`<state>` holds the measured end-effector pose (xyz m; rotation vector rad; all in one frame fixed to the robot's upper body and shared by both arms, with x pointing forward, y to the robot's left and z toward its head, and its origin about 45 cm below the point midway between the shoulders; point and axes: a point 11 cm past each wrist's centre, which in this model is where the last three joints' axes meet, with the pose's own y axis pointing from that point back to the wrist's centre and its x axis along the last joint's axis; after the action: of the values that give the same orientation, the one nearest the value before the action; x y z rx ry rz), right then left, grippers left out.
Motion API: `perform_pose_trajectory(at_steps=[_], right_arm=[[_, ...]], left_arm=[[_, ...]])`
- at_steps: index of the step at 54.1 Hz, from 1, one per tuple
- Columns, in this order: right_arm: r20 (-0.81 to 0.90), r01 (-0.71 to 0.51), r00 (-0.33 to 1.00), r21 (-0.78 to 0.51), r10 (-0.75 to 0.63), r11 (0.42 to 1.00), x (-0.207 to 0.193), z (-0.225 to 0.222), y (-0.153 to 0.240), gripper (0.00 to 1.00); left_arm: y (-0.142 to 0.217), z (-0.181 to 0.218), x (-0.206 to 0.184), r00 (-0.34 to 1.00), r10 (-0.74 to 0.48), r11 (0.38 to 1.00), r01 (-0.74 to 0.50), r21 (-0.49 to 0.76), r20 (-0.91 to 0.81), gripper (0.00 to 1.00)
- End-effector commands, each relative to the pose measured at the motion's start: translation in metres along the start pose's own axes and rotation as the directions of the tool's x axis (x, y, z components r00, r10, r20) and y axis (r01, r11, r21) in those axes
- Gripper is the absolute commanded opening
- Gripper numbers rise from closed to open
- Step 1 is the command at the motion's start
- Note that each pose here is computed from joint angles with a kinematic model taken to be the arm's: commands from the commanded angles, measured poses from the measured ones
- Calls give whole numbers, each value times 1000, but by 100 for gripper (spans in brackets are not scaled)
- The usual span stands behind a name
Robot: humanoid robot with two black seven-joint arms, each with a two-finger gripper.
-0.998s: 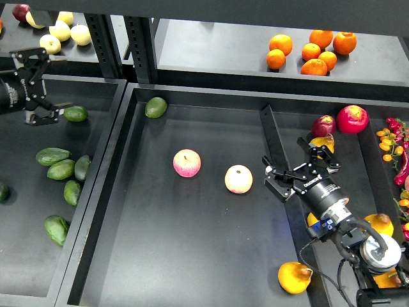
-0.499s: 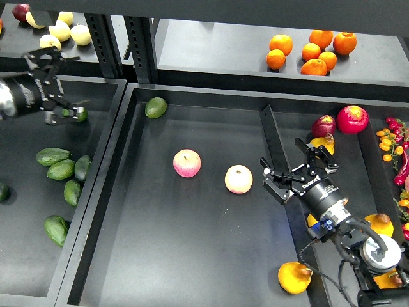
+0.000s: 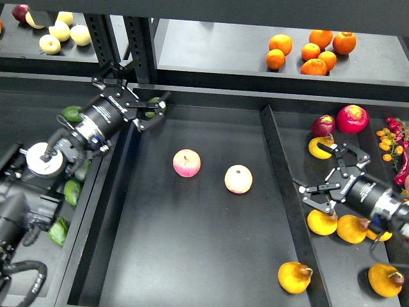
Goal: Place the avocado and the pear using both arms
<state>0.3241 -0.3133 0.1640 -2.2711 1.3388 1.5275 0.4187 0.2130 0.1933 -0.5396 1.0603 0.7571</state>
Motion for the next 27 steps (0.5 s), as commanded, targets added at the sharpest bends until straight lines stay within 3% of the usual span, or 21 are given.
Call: perform_pose_trajectory(at_steps=[1,27], right_arm=[[-130,12,991,-50,-18,999,-11,-18,6,100],[-579,-102,803,-366,-141,925,-39,-47,22,100]], left_arm=[[4,-25,5,999,-10,1000,10,9,-48,99],[61,-66,44,986,84,996,-85,-2,-141,99]])
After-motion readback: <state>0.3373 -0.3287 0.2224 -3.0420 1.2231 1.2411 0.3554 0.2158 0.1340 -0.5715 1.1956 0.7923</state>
